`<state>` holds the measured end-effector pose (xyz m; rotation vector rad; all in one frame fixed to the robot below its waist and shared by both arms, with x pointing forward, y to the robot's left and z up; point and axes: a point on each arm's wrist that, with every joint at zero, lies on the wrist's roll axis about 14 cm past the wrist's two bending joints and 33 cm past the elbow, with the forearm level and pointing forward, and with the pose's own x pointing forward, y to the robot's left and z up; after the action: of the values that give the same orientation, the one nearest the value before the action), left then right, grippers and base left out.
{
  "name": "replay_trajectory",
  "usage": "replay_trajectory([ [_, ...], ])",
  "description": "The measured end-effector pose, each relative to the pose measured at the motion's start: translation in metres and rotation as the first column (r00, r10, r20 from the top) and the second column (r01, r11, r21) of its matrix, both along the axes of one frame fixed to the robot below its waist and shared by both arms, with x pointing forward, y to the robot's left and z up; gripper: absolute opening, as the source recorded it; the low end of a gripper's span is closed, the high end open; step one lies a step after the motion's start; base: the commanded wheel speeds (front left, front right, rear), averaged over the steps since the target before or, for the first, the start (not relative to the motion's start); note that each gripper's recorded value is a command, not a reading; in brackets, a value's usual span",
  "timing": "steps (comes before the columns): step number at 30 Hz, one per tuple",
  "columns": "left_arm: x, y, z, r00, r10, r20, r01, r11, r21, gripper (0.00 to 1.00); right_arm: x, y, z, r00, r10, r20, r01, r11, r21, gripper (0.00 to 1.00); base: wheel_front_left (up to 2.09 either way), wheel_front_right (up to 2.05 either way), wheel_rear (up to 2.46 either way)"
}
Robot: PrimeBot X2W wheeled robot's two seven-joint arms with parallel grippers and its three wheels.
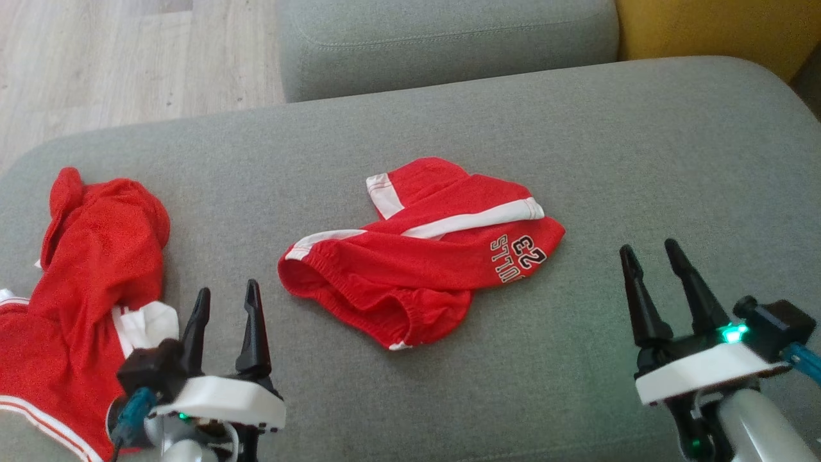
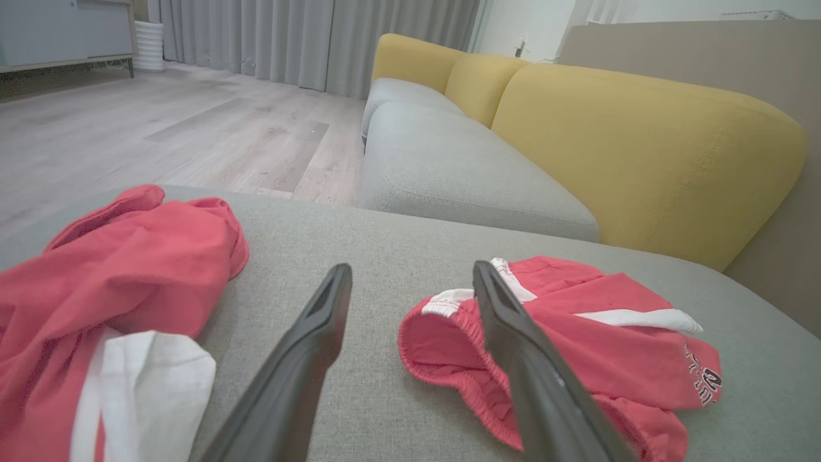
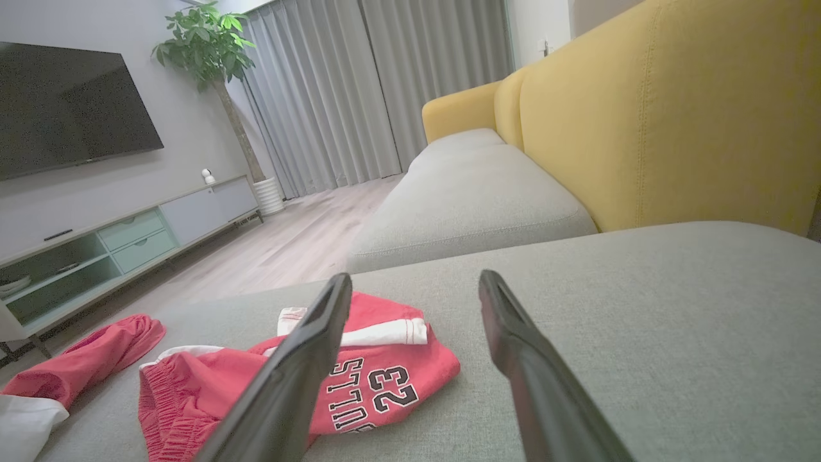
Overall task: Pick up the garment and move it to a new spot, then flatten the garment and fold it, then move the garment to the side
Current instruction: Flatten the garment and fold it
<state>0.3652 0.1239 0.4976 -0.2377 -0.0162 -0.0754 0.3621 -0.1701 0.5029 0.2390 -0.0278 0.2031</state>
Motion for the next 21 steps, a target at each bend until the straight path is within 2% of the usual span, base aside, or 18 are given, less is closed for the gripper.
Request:
replay_trajectory([
  [4,0.0,0.001,-0.011,0.998,0.011,-0.055,-0.014,0.998,-0.06,1.0,-0.002,0.004,-0.018,0.997,0.02,-0.069,-0.019,1.0,0.011,1.0,0.0,0.0,0.0],
  [7,0.003,-0.008,-0.028,0.984,-0.045,-0.172,0.023,0.992,-0.125,1.0,0.009,0.005,-0.024,0.991,0.044,-0.125,-0.044,0.999,0.005,1.0,0.0,0.0,0.0],
  [12,0.025,-0.021,-0.038,0.916,-0.176,-0.361,0.106,0.973,-0.205,1.0,0.04,0.019,-0.029,0.959,0.131,-0.251,-0.128,0.991,0.026,1.0,0.0,0.0,0.0],
  [16,0.046,-0.03,-0.035,0.846,-0.278,-0.455,0.129,0.934,-0.332,1.0,0.059,0.021,-0.045,0.906,0.177,-0.385,-0.177,0.984,0.036,1.0,0.0,0.0,0.0],
  [21,0.056,-0.033,-0.057,0.721,-0.342,-0.603,0.105,0.914,-0.393,1.0,0.074,0.03,-0.069,0.803,0.236,-0.547,-0.233,0.97,0.077,1.0,0.0,0.0,0.0],
])
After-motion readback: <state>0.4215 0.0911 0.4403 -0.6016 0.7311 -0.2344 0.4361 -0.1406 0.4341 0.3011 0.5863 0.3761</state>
